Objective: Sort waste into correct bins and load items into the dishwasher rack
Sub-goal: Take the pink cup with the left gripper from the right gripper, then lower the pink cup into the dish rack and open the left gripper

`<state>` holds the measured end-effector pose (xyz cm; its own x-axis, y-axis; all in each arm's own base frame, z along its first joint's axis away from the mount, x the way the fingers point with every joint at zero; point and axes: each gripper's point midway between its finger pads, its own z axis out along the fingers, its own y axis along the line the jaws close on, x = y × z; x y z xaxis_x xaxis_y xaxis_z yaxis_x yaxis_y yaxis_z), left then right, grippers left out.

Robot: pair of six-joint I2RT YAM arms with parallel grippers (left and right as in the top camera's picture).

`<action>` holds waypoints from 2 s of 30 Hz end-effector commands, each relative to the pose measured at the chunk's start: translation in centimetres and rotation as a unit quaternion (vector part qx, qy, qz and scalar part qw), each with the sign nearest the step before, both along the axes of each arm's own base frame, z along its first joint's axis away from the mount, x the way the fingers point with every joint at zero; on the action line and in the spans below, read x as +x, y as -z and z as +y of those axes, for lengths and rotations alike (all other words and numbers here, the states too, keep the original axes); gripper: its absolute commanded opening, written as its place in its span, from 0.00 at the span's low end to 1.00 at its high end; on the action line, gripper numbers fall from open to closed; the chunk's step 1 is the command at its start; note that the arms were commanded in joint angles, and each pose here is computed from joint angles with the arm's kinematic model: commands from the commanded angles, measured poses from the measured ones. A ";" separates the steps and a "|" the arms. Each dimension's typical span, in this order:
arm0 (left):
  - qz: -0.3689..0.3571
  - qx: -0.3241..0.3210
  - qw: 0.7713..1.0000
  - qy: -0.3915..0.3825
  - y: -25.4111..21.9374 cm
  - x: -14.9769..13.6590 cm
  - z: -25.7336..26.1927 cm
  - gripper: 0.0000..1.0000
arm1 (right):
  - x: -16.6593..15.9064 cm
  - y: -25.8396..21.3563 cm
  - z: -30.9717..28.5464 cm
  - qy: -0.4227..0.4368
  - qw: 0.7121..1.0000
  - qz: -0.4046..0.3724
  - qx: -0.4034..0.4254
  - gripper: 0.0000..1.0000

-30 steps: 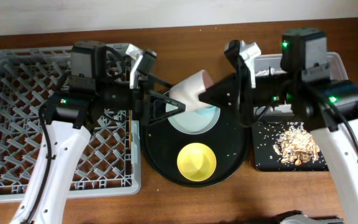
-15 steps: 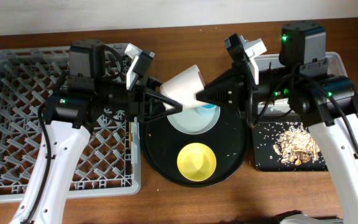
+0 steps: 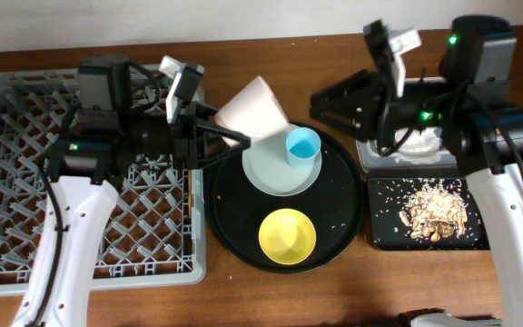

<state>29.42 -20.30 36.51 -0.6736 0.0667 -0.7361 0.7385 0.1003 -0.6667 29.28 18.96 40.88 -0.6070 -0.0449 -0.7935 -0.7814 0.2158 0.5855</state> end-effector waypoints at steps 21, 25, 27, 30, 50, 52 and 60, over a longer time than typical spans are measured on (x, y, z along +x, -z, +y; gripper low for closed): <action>0.298 0.467 0.720 -0.419 12.1 10.0 20.4 0.22 | 3.8 17.0 -6.9 0.199 0.899 0.232 -0.313 0.99; 0.320 0.459 0.735 -0.384 15.3 12.5 18.6 0.22 | 4.2 17.9 -6.9 0.195 0.896 0.243 -0.317 0.99; 0.326 0.468 0.735 -0.368 17.1 13.2 17.6 0.22 | 4.2 17.9 -6.9 0.195 0.896 0.243 -0.317 0.99; 0.327 0.477 0.738 -0.349 18.5 13.6 16.1 0.22 | 4.2 17.9 -6.9 0.195 0.896 0.243 -0.317 0.99; 0.339 0.537 0.697 -0.333 22.1 13.2 16.5 0.42 | 4.2 17.9 -6.9 0.195 0.896 0.243 -0.317 0.99; 0.339 0.537 0.697 -0.333 22.1 13.2 16.5 0.61 | 4.2 17.9 -6.9 0.195 0.896 0.243 -0.317 0.99; 0.339 0.536 0.697 -0.333 22.1 13.2 16.5 0.86 | 4.2 17.9 -6.9 0.195 0.896 0.243 -0.317 0.99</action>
